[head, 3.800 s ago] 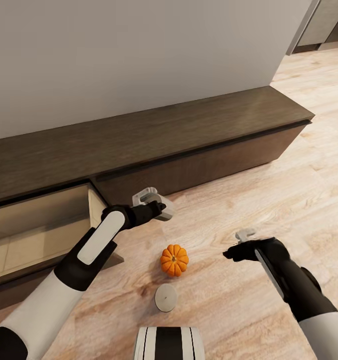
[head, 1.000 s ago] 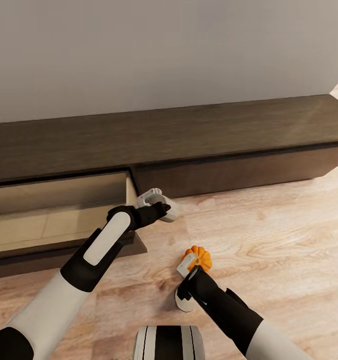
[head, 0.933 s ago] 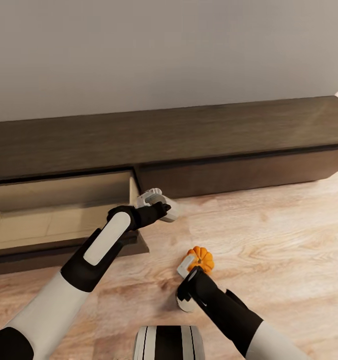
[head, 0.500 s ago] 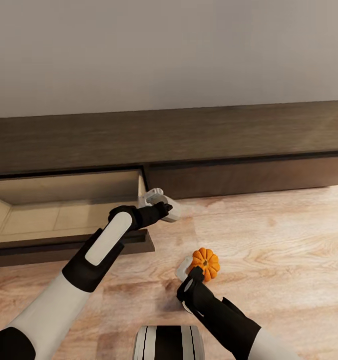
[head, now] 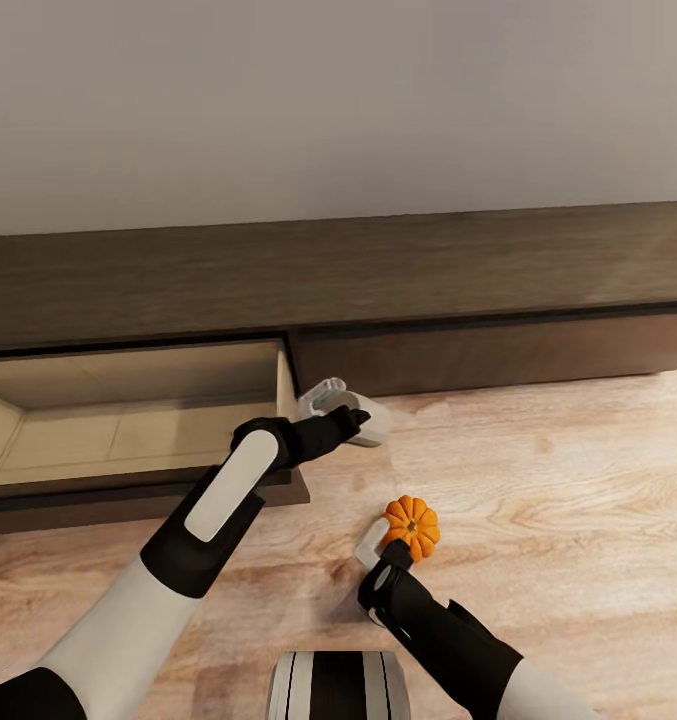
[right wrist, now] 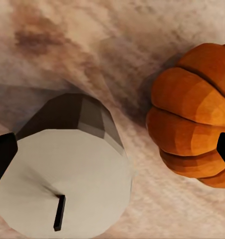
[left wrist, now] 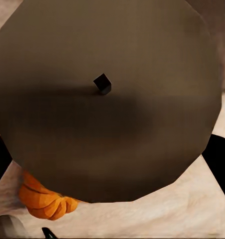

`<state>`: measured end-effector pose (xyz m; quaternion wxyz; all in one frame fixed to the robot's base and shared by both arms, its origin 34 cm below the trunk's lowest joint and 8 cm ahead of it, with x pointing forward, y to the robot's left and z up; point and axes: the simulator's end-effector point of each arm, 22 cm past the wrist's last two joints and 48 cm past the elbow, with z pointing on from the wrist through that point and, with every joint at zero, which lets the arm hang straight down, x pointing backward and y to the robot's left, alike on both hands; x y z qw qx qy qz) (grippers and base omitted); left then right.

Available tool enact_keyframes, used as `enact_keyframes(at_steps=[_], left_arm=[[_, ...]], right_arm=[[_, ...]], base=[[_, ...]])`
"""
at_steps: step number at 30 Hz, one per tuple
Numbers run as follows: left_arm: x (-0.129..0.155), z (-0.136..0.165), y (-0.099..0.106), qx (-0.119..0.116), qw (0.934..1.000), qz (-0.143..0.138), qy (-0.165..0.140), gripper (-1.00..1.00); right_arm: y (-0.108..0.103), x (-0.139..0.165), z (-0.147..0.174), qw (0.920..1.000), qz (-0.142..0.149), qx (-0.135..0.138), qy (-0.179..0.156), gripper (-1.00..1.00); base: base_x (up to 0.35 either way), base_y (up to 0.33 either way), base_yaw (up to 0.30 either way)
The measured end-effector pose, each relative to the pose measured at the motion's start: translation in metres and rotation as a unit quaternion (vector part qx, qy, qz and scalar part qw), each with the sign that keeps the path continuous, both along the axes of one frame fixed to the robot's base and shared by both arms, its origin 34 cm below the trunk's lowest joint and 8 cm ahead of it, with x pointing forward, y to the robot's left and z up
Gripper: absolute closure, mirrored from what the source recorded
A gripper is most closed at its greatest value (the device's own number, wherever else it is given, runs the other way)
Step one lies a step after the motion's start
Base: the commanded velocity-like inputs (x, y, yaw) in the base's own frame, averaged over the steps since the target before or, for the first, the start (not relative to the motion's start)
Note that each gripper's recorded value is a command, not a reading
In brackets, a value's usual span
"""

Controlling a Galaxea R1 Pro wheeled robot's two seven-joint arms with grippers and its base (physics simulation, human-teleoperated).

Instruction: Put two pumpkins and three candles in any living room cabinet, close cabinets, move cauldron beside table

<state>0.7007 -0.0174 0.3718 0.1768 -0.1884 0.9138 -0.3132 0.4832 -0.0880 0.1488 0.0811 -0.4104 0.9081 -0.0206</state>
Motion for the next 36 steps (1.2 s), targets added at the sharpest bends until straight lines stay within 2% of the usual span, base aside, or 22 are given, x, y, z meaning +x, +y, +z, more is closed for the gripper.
enact_keyframes(at_steps=[3, 11, 29, 36], left_arm=[[-0.004, 0.008, -0.015, -0.013, 0.9998, -0.014, -0.007, 1.0], [-0.004, 0.01, -0.017, -0.014, 0.9997, -0.017, -0.011, 1.0], [-0.004, 0.011, -0.018, -0.016, 0.9997, -0.017, -0.011, 1.0], [-0.004, 0.012, -0.02, -0.017, 0.9996, -0.018, -0.012, 1.0]], right_arm=[[0.0, 0.0, 0.0, 1.0, 0.0, 0.001, 0.0, -1.0], [0.0, 0.001, 0.0, 1.0, 0.0, 0.0, 0.0, -1.0], [0.0, 0.005, 0.002, 1.0, -0.006, 0.002, -0.004, -1.0], [0.007, 0.011, 0.004, 0.9997, -0.007, 0.017, -0.016, -1.0]], base=[[0.0, 0.0, 0.0], [-0.016, 0.0, 0.0], [-0.141, 0.0, 0.0], [-0.002, 0.0, 0.0]])
